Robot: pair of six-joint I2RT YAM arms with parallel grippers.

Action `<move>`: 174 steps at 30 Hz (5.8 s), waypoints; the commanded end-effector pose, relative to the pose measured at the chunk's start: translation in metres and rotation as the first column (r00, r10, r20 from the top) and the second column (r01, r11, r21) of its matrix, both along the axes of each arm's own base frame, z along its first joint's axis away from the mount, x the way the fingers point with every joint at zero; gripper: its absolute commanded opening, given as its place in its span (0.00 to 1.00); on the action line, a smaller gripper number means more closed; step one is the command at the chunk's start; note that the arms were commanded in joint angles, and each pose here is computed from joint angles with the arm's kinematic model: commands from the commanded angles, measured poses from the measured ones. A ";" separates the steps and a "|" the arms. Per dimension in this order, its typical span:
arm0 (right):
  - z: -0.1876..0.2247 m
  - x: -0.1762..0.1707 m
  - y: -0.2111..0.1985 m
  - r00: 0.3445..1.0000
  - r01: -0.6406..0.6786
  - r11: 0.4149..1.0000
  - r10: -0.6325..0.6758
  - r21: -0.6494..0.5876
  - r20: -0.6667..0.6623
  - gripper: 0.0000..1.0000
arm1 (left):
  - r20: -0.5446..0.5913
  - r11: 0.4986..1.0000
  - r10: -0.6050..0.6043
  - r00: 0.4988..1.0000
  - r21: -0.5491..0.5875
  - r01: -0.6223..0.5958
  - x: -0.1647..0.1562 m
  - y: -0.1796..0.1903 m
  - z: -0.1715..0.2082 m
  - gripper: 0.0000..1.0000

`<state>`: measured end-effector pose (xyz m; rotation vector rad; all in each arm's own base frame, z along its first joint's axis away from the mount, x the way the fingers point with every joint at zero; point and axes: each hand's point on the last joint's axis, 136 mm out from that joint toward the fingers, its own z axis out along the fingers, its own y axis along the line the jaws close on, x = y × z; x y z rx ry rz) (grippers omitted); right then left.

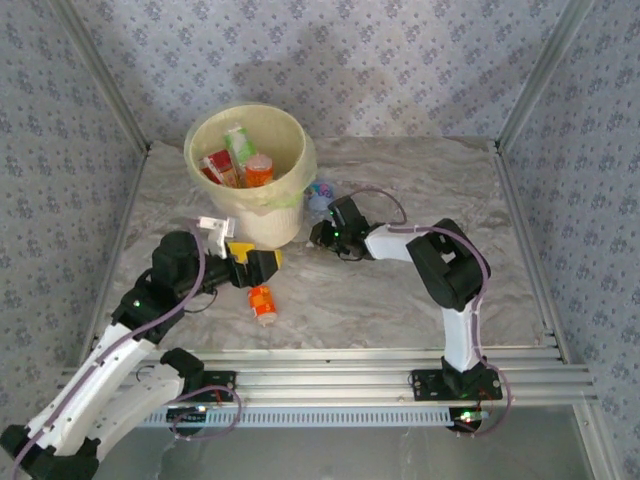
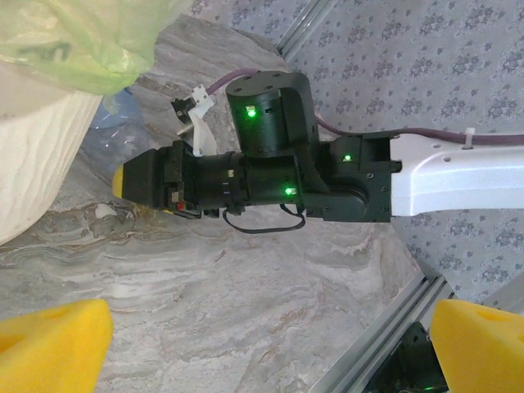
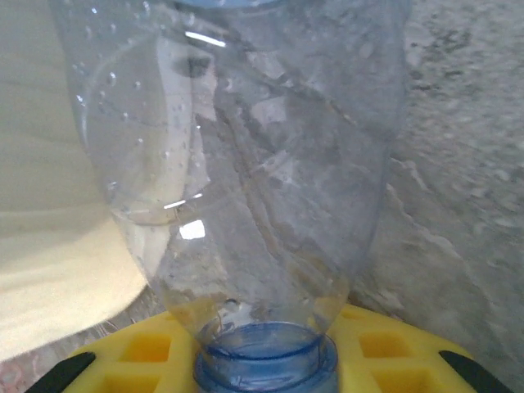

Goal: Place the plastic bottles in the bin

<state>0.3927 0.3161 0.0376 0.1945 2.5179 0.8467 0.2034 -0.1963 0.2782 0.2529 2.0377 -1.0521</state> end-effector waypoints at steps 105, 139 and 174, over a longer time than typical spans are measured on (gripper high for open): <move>0.288 -0.196 -0.066 0.648 -0.455 0.880 0.431 -0.135 0.628 1.00 | 0.342 0.966 0.256 0.904 -0.129 -0.225 0.191 0.017 0.227 0.68; 0.279 -0.189 -0.072 0.685 -0.405 0.900 0.415 -0.160 0.599 1.00 | 0.160 0.915 0.374 0.913 0.097 -0.392 0.328 0.038 0.105 0.86; 0.166 -0.184 -0.015 0.890 -0.245 0.960 0.277 -0.134 0.361 0.98 | 0.130 0.972 0.207 0.970 0.089 -0.219 0.066 0.055 0.074 1.00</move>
